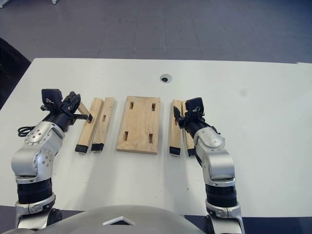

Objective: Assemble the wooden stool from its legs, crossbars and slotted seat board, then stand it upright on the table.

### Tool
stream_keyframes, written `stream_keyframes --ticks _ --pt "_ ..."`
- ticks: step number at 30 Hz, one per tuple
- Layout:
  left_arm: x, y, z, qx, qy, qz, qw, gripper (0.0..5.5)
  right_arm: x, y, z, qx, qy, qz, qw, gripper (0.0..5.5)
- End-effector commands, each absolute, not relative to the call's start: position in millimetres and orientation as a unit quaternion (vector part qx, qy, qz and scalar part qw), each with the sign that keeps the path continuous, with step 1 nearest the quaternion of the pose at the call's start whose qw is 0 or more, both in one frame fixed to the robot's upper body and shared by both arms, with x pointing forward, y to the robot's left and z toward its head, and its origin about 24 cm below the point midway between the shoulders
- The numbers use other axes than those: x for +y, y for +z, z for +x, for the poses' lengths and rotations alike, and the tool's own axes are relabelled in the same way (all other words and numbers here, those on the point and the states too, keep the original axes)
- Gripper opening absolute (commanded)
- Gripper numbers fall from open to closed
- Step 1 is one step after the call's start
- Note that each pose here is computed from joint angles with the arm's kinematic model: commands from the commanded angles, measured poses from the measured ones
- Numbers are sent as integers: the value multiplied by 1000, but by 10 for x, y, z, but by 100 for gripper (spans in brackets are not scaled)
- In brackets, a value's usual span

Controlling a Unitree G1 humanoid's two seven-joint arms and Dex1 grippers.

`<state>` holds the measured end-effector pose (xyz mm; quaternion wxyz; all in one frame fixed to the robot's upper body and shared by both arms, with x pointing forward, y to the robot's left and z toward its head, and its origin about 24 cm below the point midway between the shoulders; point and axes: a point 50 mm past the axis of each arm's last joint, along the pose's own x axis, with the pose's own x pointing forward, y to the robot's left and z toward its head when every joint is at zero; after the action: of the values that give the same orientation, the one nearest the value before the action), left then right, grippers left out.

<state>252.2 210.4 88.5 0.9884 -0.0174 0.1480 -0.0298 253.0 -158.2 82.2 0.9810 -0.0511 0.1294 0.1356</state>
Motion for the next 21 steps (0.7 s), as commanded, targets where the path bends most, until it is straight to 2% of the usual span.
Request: stream_keyframes --ticks 1,8,14,17,21 --pt "2121 988 2552 131 -21 -10 991 128 -1568 843 2549 126 137 -54 981 259" --pt "2103 1319 2519 60 -19 -9 998 220 -1563 836 2528 128 138 -54 981 259" --pt "2130 1809 2652 1 -19 -15 1000 225 -1550 832 2519 127 138 -57 981 259" --pt "2136 1878 2855 9 -23 -31 999 225 -1543 833 2516 126 137 -57 981 259" --pt "2136 1715 3047 57 -34 -53 996 225 -1538 833 2519 126 138 -58 981 259"
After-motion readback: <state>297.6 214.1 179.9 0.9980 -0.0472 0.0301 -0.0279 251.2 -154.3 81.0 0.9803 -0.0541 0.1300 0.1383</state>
